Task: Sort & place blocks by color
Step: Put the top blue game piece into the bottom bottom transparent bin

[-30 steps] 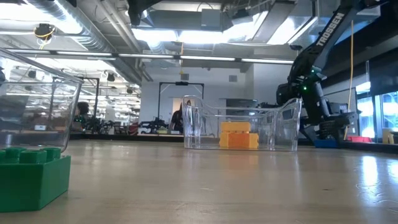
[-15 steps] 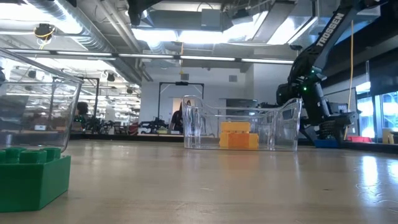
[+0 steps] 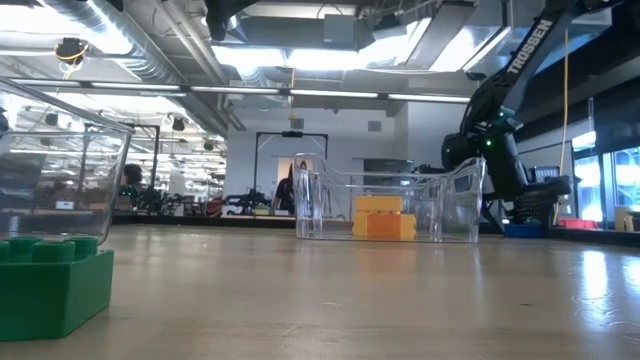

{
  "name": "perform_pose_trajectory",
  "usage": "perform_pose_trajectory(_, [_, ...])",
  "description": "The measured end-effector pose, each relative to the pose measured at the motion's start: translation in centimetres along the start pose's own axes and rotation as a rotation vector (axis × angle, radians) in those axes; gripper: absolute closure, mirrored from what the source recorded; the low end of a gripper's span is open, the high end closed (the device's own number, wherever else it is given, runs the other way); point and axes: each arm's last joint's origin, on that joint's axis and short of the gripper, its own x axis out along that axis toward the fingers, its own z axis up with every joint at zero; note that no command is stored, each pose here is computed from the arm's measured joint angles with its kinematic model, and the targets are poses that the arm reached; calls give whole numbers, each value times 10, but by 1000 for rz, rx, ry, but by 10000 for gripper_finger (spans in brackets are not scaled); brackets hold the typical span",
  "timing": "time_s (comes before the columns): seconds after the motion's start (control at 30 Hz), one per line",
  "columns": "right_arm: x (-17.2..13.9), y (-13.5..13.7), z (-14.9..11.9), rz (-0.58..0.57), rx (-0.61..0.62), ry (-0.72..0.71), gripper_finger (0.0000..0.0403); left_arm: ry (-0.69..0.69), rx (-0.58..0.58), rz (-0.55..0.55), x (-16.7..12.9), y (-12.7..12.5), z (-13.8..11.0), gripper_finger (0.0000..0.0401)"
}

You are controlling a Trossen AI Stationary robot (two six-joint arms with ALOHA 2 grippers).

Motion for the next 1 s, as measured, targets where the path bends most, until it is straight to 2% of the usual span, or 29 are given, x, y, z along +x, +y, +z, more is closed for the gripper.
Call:
perform_pose_trajectory(0.33, [-10, 13, -21, 109, -105, -40, 52, 1, -27, -2, 0, 0, 0, 135])
perform_pose_trajectory(0.4, [-10, 13, -21, 109, -45, -28, 52, 4, -28, -7, 0, 0, 0, 135])
perform_pose_trajectory(0.5, [-10, 11, -22, 96, 108, 10, 52, 6, -47, -10, 0, 0, 0, 135])
perform_pose_trajectory(0.73, [-10, 8, -22, 67, 335, 34, 52, 9, -79, -16, 0, 0, 0, 135])
perform_pose_trajectory(1.0, [-10, 8, -21, 69, 515, -9, 52, 9, -80, -16, 0, 0, 0, 135])
